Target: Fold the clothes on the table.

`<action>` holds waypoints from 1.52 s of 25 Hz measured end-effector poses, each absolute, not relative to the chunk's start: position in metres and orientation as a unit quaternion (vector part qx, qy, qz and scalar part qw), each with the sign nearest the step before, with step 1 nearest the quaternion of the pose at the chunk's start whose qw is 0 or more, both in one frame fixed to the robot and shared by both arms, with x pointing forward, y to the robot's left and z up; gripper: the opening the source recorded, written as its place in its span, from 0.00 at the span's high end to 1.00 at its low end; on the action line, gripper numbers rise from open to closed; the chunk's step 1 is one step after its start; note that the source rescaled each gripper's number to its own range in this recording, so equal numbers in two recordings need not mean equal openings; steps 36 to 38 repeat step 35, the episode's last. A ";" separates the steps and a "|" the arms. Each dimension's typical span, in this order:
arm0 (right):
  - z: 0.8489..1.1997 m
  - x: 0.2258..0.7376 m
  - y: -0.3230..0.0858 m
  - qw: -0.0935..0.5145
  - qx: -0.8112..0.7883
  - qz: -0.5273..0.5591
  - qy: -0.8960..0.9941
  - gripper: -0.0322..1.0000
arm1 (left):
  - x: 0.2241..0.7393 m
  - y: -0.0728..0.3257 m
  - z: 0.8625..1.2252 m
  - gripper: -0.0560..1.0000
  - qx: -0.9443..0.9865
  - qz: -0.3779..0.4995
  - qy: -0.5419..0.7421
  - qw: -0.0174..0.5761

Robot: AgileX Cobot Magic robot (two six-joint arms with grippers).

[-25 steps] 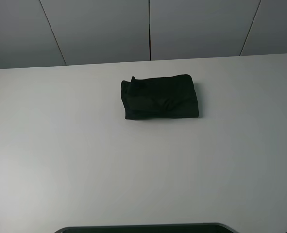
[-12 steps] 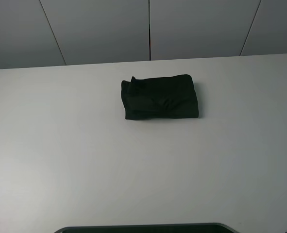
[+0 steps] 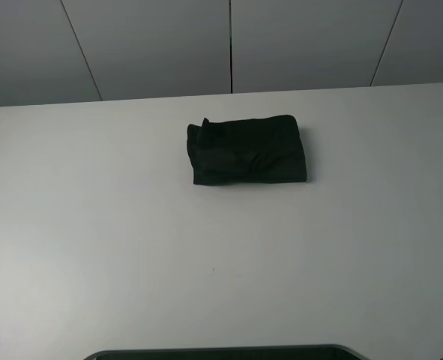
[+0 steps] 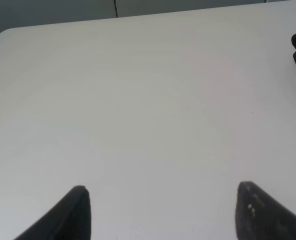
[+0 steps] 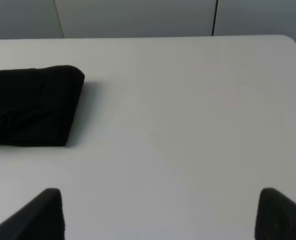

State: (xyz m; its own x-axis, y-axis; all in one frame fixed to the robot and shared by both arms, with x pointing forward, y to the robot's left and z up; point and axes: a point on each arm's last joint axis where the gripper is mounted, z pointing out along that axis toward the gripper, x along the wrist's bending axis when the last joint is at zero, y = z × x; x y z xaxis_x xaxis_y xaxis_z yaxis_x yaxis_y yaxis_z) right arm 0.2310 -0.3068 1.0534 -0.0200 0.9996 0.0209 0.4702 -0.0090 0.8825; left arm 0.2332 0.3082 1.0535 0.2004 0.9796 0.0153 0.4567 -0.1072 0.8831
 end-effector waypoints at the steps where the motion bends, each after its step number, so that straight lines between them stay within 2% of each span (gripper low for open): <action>1: 1.053 0.231 -0.307 0.356 0.607 0.372 0.605 0.07 | 0.233 0.308 1.054 0.00 0.666 0.331 0.539 0.395; 6: 1.053 0.230 -0.306 0.371 0.631 0.357 0.580 0.07 | 0.233 0.308 1.054 0.00 0.666 0.331 0.539 0.395; 38: 1.053 0.230 -0.306 0.370 0.633 0.358 0.578 0.07 | 0.233 0.308 1.054 0.00 0.666 0.331 0.539 0.395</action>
